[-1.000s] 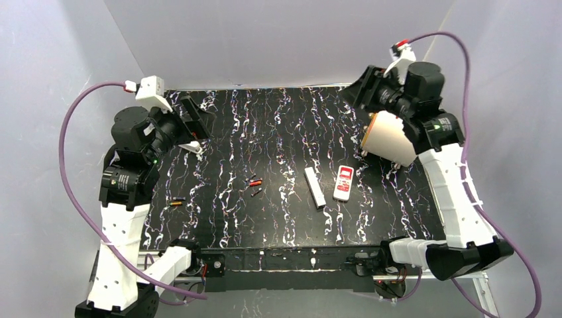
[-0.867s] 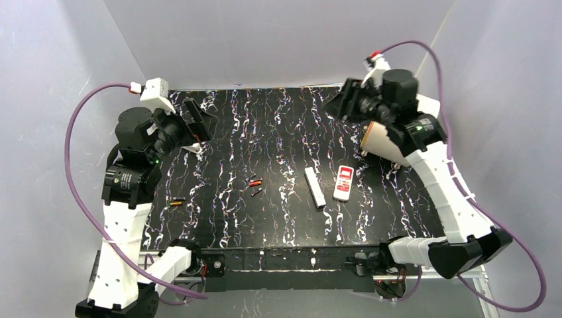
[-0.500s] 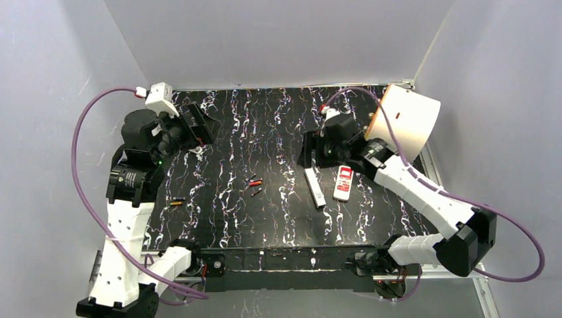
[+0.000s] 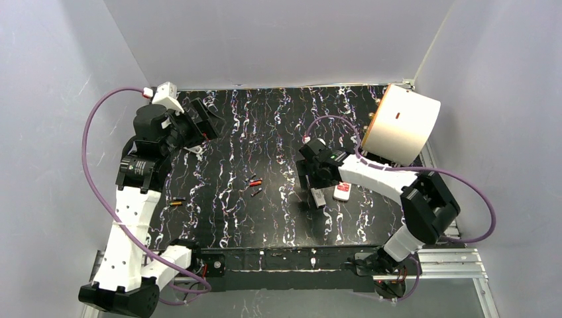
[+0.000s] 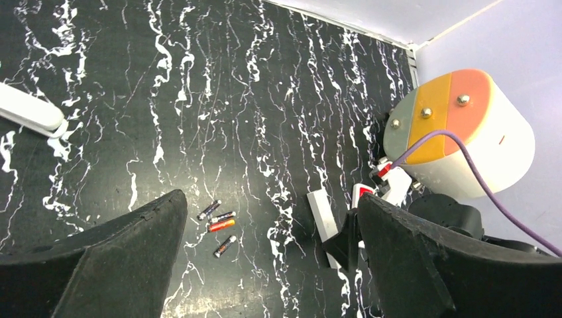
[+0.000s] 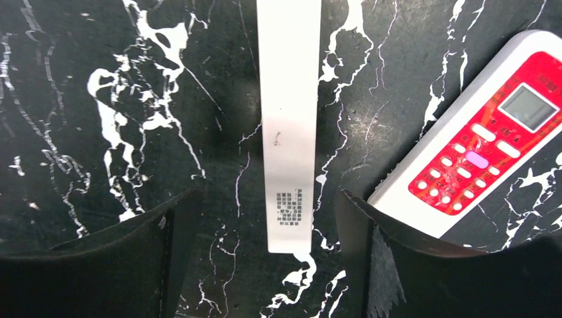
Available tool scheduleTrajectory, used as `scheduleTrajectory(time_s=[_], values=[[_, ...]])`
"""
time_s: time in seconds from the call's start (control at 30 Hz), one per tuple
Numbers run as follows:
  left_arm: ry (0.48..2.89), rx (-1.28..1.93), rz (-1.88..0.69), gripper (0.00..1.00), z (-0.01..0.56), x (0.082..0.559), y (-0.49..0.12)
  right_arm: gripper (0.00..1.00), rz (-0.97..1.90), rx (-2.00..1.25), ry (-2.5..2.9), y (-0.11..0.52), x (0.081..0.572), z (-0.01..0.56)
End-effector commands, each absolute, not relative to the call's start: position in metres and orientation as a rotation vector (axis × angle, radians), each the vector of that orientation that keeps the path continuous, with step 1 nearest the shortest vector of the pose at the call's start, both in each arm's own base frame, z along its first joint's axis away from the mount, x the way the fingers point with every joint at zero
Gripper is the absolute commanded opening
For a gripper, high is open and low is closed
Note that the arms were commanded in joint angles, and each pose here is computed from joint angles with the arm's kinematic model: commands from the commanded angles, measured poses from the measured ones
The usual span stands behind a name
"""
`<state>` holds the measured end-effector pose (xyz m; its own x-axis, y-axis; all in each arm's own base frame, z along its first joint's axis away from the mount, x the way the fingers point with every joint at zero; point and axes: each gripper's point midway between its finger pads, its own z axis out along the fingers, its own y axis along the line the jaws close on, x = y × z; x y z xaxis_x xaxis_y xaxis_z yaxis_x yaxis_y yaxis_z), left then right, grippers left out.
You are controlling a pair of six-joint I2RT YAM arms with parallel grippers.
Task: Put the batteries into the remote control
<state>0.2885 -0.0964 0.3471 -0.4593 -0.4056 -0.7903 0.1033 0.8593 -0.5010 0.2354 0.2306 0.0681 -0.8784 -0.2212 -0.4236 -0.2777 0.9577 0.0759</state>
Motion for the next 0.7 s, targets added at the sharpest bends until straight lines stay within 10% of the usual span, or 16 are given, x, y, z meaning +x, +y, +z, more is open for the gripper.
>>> scheduleTrajectory(time_s=[0.0,0.3,0.67], values=[[1.943,-0.295,-0.517,0.99,0.349,0.288,-0.081,0.79,0.182,-0.360,2.677,0.238,0.242,0.059],[1.975,-0.306,-0.475,0.98,0.338,0.288,-0.076,0.66,-0.004,-0.306,2.694,0.223,0.253,0.032],[1.971,-0.309,-0.466,0.98,0.335,0.291,-0.075,0.28,0.045,-0.382,2.700,0.237,0.259,0.026]])
